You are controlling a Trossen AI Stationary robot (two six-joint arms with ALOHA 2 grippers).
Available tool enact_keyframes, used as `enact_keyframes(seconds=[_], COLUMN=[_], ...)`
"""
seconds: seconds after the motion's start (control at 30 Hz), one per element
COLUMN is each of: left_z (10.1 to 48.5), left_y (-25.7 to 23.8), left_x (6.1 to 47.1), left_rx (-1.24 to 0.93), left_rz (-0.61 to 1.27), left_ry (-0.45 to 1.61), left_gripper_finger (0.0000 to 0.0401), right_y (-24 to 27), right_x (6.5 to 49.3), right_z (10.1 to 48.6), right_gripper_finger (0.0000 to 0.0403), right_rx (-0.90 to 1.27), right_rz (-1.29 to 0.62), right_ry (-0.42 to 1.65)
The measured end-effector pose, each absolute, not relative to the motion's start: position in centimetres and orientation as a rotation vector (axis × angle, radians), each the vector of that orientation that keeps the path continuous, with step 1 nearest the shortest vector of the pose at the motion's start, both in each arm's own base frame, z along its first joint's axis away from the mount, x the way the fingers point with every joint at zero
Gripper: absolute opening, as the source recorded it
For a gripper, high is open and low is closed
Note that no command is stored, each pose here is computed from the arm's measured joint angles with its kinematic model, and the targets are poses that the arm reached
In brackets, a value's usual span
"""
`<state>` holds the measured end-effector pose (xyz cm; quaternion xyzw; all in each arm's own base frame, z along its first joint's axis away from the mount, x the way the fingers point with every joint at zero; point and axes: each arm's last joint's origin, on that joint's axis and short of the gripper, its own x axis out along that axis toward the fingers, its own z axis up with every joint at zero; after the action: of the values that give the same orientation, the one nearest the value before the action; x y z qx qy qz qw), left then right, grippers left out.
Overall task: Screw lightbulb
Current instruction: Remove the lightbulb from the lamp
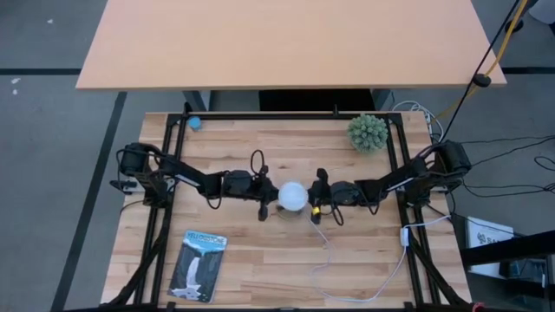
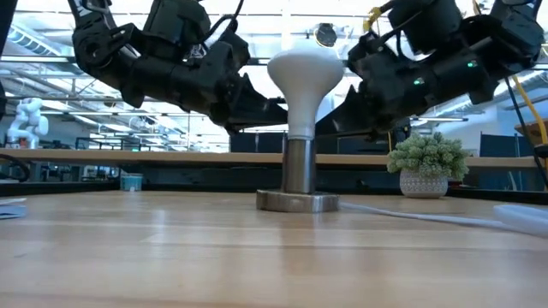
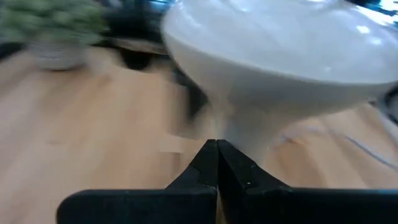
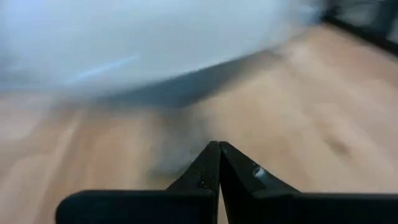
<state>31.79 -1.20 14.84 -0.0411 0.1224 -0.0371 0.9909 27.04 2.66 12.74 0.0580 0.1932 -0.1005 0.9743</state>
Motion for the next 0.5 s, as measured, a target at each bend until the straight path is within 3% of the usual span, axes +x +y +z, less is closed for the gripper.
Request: enact_keyframes(seconds=[0.27,0.5], left_z=[14.7,14.3], left_y=[-1.8,-1.6], left_x=[31.7,31.6], left_rx=[-0.075,-0.065], left_rz=[-0.07,-0.003], left_ry=[0.258,0.304], left_gripper_finger=[0.0,0.0], right_y=[2.2,2.0], right_x=[27.0,24.6], right_z=[12.5,13.0], right_gripper_finger=[0.0,0.0], right_rx=[0.176,0.208], right_rz=[-0.263,-0.334], right_ry=[0.403,0.613])
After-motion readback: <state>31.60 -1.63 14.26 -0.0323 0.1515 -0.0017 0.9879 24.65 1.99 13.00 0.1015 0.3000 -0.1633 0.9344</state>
